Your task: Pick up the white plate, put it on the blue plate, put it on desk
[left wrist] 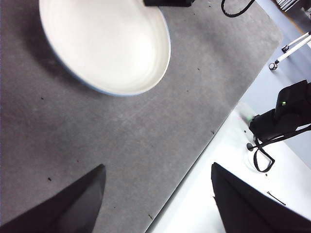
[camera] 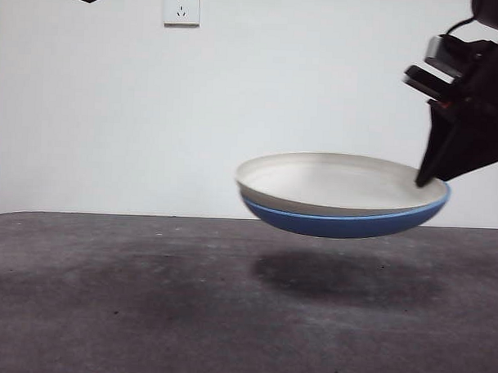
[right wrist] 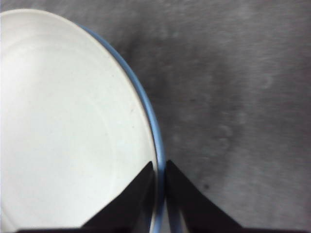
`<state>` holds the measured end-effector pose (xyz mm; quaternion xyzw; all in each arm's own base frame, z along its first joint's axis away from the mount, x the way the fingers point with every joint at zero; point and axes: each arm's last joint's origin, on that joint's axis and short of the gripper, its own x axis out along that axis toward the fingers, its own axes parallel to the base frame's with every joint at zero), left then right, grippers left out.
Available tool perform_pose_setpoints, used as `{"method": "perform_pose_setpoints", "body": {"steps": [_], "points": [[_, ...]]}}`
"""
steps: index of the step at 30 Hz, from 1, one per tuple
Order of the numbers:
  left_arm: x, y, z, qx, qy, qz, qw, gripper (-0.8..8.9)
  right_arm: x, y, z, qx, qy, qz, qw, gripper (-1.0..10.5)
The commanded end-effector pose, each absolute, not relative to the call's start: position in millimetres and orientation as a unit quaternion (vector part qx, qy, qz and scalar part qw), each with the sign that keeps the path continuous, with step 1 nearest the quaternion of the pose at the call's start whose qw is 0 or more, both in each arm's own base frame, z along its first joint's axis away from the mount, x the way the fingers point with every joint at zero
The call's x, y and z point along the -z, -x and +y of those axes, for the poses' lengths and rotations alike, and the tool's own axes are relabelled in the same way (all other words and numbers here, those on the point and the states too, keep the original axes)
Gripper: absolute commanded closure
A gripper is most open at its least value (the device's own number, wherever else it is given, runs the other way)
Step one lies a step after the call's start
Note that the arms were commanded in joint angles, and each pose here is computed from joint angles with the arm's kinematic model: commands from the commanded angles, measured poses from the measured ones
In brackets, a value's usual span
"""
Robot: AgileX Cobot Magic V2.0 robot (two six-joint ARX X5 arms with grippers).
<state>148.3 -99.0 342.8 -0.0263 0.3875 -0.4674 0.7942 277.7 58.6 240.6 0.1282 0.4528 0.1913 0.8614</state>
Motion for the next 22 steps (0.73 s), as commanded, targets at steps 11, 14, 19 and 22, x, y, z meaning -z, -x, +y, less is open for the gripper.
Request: {"method": "perform_pose_setpoints", "body": {"steps": [11, 14, 19, 22], "points": [[-344.7, -149.4, -100.7, 0.475, 0.018, 0.379, 0.794, 4.7, -231.2, -288.7, 115.9, -0.234, -0.15, 0.437, 0.856, 9.3], [-344.7, -149.4, -100.7, 0.475, 0.018, 0.379, 0.794, 4.7, -221.2, -295.0, 124.7, -0.234, -0.157, 0.439, 0.853, 9.3], [-344.7, -149.4, -100.7, 0.475, 0.018, 0.379, 0.794, 4.7, -198.5, -304.8, 134.6, -0.227, -0.158, 0.462, 0.843, 9.3], [-344.7, -149.4, -100.7, 0.475, 0.018, 0.379, 0.794, 4.7, -185.3, -309.9, 138.0, -0.222, -0.158, 0.472, 0.838, 9.3]]}}
